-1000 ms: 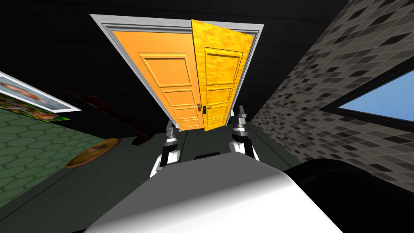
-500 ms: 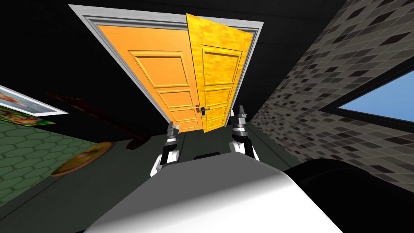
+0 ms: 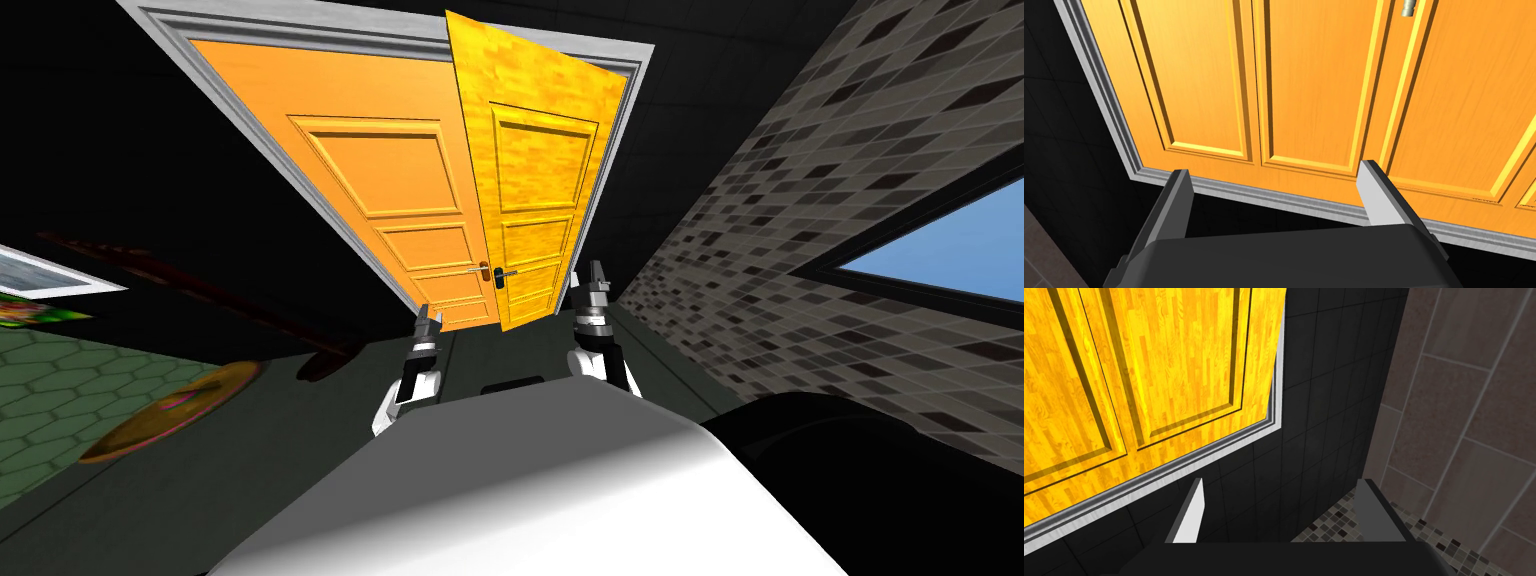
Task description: Pull the door open
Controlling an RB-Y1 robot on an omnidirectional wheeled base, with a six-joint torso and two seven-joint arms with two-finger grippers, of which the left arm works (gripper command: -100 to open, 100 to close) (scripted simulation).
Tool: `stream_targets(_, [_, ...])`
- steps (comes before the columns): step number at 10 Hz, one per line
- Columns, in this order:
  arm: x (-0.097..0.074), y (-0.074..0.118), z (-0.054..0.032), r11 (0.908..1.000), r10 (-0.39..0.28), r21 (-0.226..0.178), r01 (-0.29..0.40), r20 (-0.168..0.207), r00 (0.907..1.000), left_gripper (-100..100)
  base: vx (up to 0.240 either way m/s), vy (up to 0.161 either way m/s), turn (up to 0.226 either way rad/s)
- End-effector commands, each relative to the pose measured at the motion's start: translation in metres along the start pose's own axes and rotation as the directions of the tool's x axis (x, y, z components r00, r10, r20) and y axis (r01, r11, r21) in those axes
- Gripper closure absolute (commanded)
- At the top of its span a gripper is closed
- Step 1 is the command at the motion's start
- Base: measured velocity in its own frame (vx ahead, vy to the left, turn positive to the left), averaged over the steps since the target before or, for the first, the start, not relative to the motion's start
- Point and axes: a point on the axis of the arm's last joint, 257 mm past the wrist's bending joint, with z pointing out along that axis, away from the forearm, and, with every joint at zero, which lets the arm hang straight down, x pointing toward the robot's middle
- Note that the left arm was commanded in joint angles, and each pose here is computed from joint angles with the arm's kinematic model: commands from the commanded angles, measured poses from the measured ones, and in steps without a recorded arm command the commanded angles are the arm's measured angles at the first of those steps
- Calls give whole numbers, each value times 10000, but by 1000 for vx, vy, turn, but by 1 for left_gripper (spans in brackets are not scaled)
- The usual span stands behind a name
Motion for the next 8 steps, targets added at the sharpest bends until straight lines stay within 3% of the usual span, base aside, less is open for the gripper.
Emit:
stream_targets(1, [-66, 113, 23, 9997, 32, -236, -31, 58, 10000, -100, 115, -54, -46])
stream_targets(8, [-486, 669, 50, 9895, 240, -1433, -170, 472, 9986, -100, 136, -41, -57])
